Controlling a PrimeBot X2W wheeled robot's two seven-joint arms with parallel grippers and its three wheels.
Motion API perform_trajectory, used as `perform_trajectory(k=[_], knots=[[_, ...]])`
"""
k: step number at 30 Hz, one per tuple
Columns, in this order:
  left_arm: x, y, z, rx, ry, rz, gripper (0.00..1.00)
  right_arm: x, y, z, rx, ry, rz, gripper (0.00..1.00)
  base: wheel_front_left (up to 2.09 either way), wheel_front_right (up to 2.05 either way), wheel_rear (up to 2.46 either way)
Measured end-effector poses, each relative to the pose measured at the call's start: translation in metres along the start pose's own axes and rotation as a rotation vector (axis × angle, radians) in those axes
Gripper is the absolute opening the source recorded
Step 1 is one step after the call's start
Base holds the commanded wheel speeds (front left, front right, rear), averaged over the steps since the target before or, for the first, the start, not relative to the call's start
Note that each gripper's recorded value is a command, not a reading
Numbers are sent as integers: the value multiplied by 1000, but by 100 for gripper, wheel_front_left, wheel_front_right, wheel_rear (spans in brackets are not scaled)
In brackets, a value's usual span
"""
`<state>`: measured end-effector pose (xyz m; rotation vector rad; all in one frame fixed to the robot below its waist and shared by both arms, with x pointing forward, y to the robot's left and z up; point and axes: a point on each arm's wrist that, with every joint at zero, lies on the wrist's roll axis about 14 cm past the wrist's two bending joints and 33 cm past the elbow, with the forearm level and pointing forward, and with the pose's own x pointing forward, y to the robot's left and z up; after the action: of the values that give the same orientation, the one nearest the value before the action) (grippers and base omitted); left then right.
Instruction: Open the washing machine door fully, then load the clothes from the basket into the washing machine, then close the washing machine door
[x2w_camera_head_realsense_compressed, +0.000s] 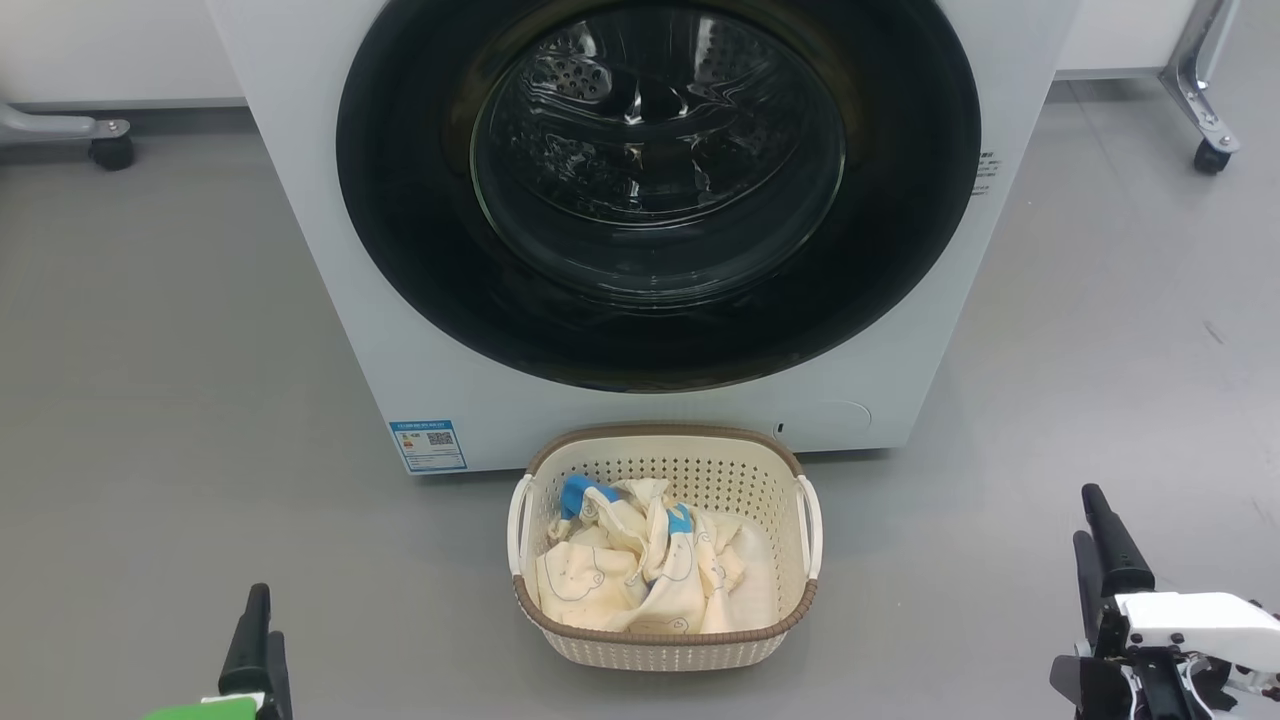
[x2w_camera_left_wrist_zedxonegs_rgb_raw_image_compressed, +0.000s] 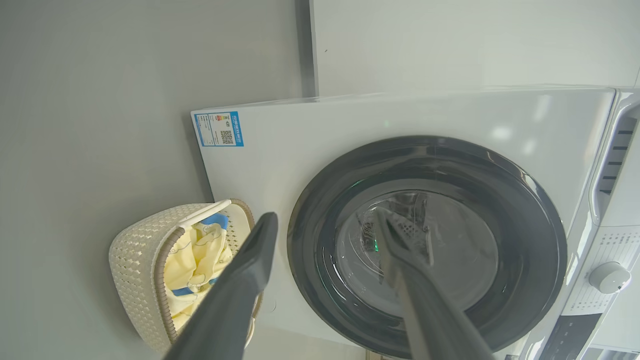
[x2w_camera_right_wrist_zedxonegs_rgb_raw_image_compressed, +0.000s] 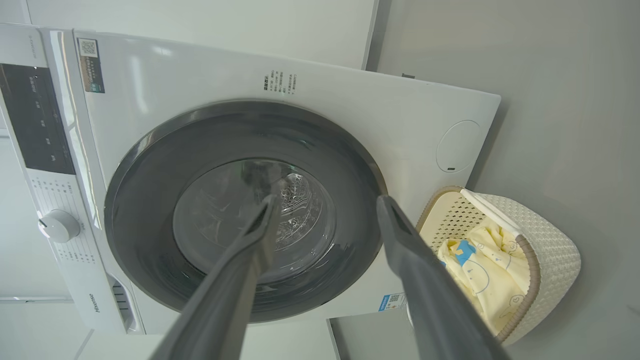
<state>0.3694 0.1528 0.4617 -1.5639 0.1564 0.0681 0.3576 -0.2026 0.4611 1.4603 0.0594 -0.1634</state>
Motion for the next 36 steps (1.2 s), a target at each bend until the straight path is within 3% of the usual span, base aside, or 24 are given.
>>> perform_trajectory(k=[13, 36], knots=[[2, -4, -7, 178, 26, -18, 100, 2, 18, 7, -172, -24, 59, 100, 0, 0, 0], [9, -17, -6, 616, 28, -87, 100, 3, 50, -8, -710, 17, 211, 100, 0, 0, 0]])
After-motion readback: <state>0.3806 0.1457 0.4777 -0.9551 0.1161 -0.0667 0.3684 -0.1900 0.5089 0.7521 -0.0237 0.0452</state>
